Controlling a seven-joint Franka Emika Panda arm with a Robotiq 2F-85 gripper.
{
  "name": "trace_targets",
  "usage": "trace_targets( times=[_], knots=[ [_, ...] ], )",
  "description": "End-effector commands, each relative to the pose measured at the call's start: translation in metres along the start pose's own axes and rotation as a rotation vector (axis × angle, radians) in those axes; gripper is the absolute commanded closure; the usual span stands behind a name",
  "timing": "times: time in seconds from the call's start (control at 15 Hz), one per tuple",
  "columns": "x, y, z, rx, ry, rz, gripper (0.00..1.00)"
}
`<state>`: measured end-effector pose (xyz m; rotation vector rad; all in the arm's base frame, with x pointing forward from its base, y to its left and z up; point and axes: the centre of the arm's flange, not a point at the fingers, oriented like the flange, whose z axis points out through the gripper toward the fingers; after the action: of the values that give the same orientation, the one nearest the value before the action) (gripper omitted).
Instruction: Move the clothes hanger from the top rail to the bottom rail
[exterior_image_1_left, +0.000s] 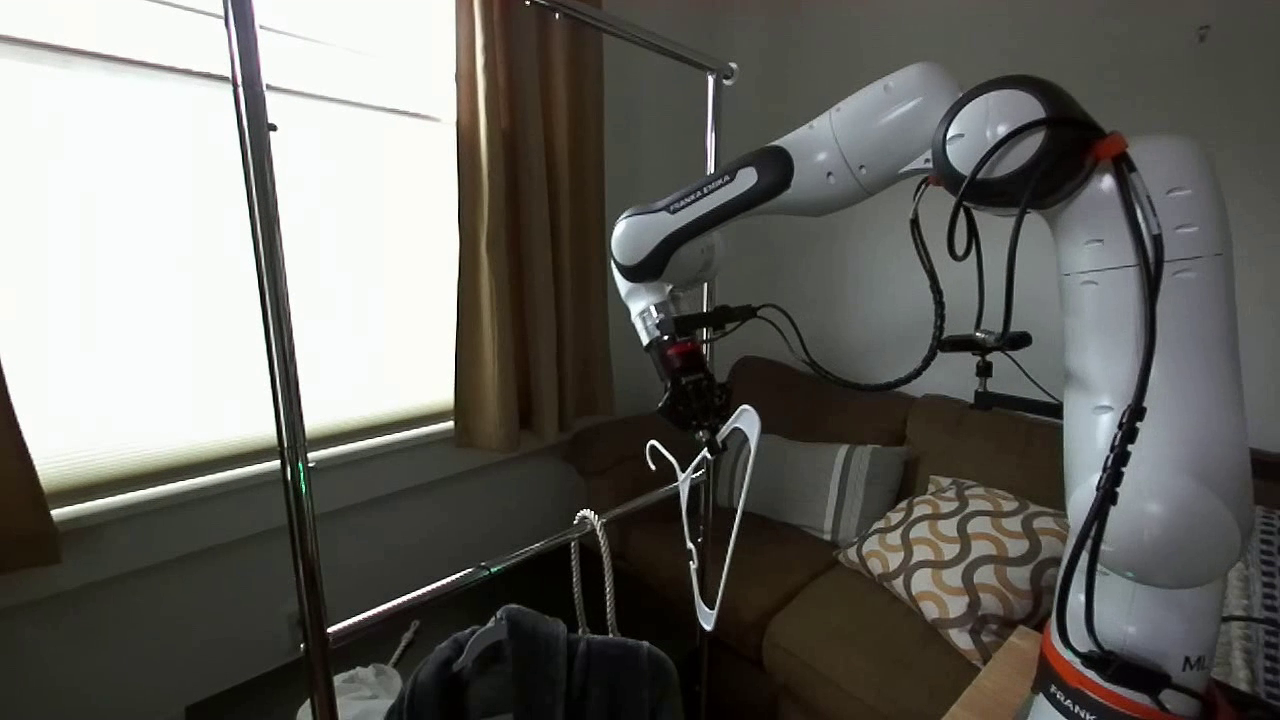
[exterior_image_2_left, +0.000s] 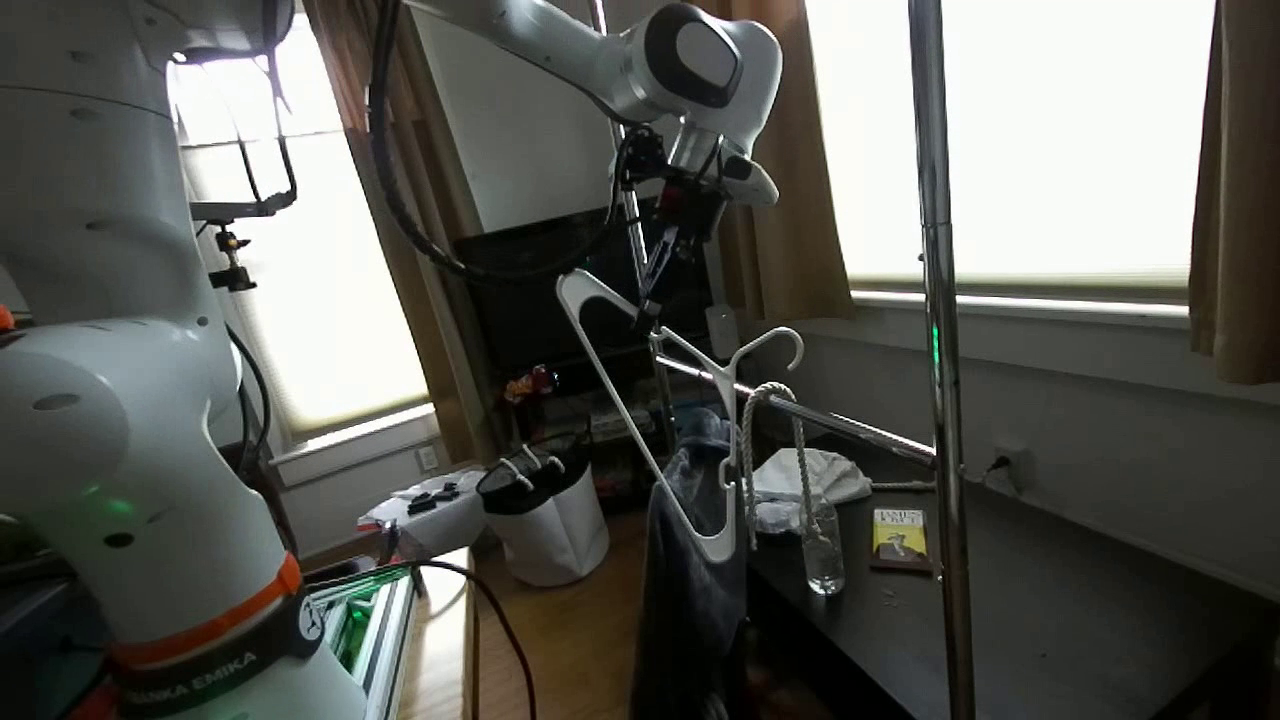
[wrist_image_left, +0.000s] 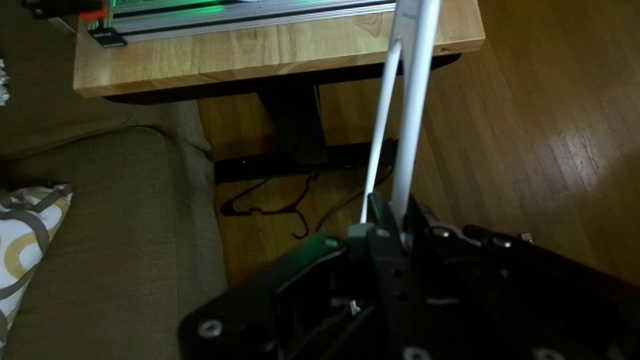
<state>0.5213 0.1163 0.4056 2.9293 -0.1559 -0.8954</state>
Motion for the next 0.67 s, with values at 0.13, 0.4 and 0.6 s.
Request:
trace_targets(
  times=[0.13, 0.4, 0.6],
  knots=[
    [0.018, -0.035, 0.014, -0.045, -0.035, -0.026, 0.98],
    [0.03, -0.037, 0.009, -0.05, -0.029, -0.093, 0.98],
    [0.045, -0.038, 0.007, -0.041, -0.031, -0.129, 0.98]
  ],
)
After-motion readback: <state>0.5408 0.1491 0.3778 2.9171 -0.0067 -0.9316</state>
